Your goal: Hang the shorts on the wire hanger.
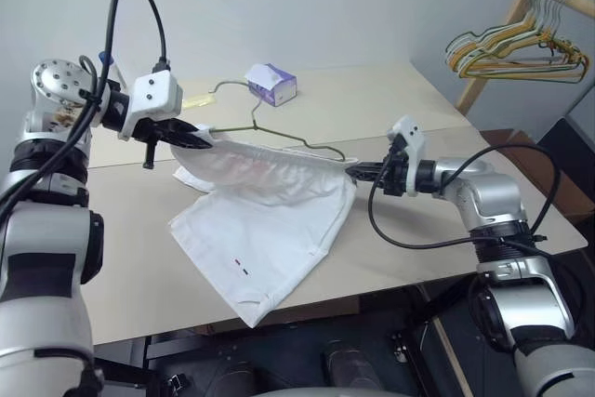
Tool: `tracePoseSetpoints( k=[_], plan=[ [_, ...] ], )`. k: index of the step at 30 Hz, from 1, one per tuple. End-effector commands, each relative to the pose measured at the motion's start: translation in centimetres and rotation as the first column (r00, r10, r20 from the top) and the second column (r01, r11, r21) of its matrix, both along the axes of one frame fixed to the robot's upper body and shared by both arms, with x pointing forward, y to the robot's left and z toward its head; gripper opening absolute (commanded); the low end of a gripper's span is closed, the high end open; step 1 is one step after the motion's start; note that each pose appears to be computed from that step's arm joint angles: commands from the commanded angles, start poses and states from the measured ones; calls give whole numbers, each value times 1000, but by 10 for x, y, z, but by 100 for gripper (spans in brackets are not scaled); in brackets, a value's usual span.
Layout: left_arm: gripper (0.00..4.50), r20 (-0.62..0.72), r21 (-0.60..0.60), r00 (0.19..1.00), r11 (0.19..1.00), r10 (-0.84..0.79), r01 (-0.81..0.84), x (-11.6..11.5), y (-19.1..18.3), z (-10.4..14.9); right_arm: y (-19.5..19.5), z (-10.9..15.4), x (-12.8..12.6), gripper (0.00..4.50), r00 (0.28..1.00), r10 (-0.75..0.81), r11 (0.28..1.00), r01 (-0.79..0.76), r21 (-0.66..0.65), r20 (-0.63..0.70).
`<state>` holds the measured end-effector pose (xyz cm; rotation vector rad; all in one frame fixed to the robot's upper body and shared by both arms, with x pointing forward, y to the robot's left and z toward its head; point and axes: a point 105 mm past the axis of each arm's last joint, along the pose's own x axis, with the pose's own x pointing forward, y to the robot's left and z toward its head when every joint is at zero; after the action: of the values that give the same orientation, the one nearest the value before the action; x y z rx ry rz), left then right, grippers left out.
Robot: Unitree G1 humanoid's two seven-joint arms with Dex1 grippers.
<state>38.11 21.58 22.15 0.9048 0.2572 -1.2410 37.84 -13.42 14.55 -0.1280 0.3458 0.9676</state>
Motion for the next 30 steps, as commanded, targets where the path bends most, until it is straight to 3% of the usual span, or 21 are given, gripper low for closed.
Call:
tracePoseSetpoints(
  k=[1,8,22,25,30],
  plan=[
    [0,55,21,998,999,29,-30,2,8,11,-7,33,2,7,991,19,998,-12,-55,133],
    [0,76,51,994,996,75,-79,8,11,8,-10,52,-4,7,969,135,966,-82,-246,207],
    [0,92,83,990,990,109,-116,10,18,3,-22,46,9,7,969,120,949,-48,-311,216],
    [0,109,105,988,987,107,-118,13,15,1,-17,56,7,7,958,143,947,-59,-315,249],
    [0,148,154,983,979,111,-134,21,7,1,6,96,-4,7,914,240,919,-105,-380,328]
  ],
)
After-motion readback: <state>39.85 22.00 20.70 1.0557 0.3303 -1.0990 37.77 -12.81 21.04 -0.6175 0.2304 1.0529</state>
